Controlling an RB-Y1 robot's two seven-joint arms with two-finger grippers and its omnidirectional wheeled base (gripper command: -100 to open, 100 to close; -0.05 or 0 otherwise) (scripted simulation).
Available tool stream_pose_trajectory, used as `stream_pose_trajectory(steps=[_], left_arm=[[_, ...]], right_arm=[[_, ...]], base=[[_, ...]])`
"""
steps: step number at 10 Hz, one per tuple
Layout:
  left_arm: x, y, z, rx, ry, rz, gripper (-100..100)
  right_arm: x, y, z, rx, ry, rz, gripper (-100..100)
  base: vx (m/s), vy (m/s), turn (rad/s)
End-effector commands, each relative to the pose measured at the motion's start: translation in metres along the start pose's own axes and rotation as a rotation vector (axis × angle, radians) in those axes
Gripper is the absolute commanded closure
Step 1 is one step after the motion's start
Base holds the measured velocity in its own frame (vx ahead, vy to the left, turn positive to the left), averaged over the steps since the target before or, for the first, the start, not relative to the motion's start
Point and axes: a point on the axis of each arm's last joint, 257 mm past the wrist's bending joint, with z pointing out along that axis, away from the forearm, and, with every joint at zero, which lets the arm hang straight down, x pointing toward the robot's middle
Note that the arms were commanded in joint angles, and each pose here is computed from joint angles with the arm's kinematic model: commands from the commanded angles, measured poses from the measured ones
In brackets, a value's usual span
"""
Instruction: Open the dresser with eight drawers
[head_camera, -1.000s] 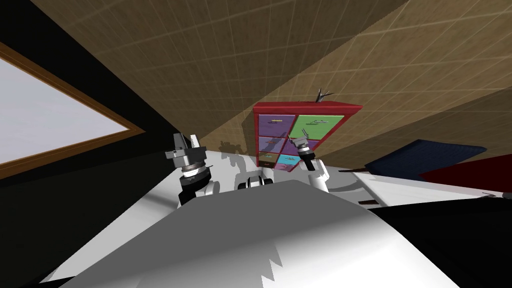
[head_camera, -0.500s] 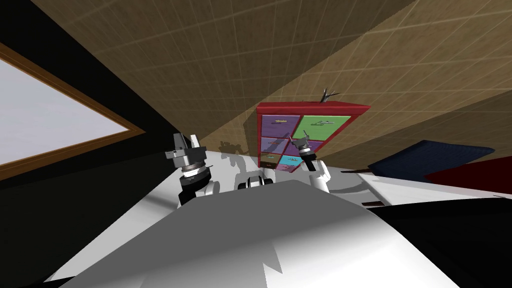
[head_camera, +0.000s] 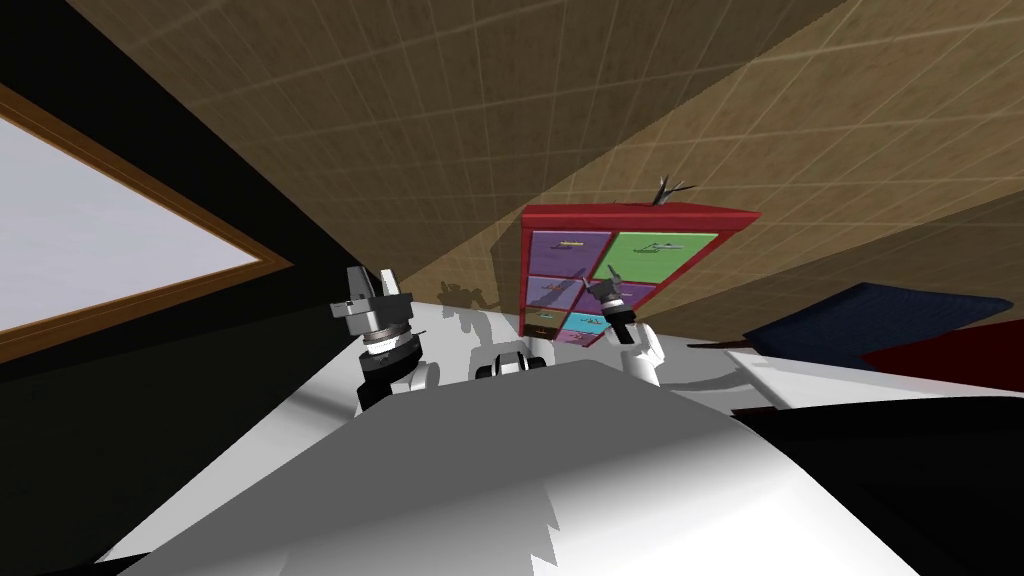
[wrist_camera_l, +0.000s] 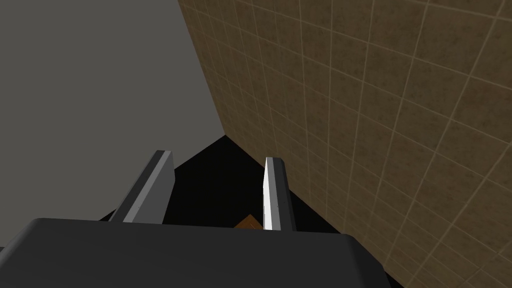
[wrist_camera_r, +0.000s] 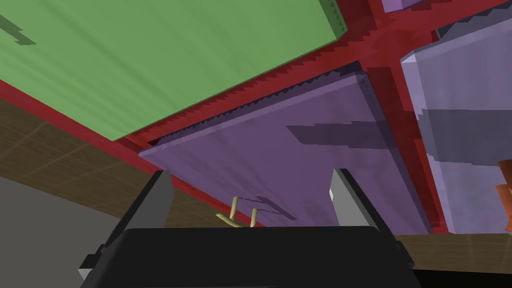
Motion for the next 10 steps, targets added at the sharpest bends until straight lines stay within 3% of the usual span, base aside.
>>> stream_pose_trajectory(steps=[1, 8, 10], left_arm=[[0.0, 0.0, 0.0, 0.0, 0.0, 0.0, 0], [0.0, 0.0, 0.0, 0.0, 0.0, 0.0, 0], [0.0, 0.0, 0.0, 0.0, 0.0, 0.0, 0]], right_arm=[[0.021, 0.005, -0.008, -0.02, 0.041, -0.096, -100], [0.053, 0.021, -0.028, -0.065, 0.117, -0.265, -100], [0.067, 0.037, -0.042, -0.093, 0.162, -0.316, -100]], base=[[0.033, 0.062, 0.015], [0.036, 0.042, 0.009], [0.034, 0.041, 0.017]])
